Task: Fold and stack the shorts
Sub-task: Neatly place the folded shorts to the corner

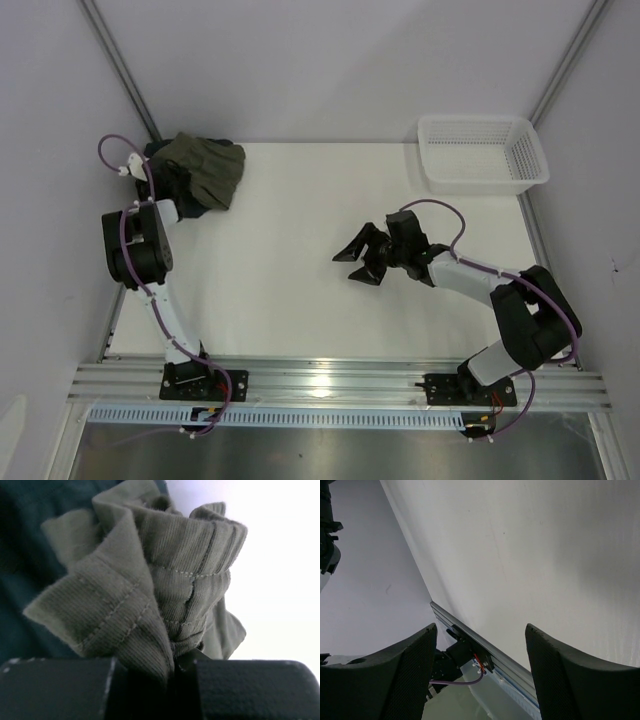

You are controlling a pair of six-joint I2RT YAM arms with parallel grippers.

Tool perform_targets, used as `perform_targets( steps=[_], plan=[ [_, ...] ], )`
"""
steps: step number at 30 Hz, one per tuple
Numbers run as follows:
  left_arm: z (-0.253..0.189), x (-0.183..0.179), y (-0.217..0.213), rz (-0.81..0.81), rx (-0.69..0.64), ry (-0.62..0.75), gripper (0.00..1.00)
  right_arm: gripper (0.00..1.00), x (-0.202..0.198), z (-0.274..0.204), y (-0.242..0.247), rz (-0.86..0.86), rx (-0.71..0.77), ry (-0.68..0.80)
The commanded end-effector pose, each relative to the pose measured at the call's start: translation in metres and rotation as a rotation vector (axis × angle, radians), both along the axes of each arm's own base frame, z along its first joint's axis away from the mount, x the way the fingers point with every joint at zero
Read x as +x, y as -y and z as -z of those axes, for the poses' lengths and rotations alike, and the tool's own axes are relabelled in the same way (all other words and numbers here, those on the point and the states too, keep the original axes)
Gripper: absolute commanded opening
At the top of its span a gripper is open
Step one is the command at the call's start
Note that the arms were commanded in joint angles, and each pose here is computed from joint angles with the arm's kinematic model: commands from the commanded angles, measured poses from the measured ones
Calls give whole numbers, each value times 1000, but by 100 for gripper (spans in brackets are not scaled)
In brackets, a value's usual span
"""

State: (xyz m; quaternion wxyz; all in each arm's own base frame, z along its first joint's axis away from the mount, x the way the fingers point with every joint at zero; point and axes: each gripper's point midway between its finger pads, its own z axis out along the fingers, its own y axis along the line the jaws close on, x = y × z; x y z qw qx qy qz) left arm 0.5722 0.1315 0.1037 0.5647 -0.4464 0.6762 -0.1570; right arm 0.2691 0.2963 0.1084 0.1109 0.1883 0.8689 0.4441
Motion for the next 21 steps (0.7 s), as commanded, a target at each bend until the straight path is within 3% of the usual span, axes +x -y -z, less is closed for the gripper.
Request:
perform_targets(
  steps=[1, 10, 21],
  plan=[
    [-44, 35, -10, 33, 40, 69, 0, 73, 5, -12, -8, -28, 28, 34],
    [-99, 70, 12, 119, 201, 26, 0, 73, 6, -6, -11, -36, 37, 20],
    [-171, 52, -10, 38, 244, 207, 0, 73, 5, 0, -16, -47, 50, 2]
  ],
)
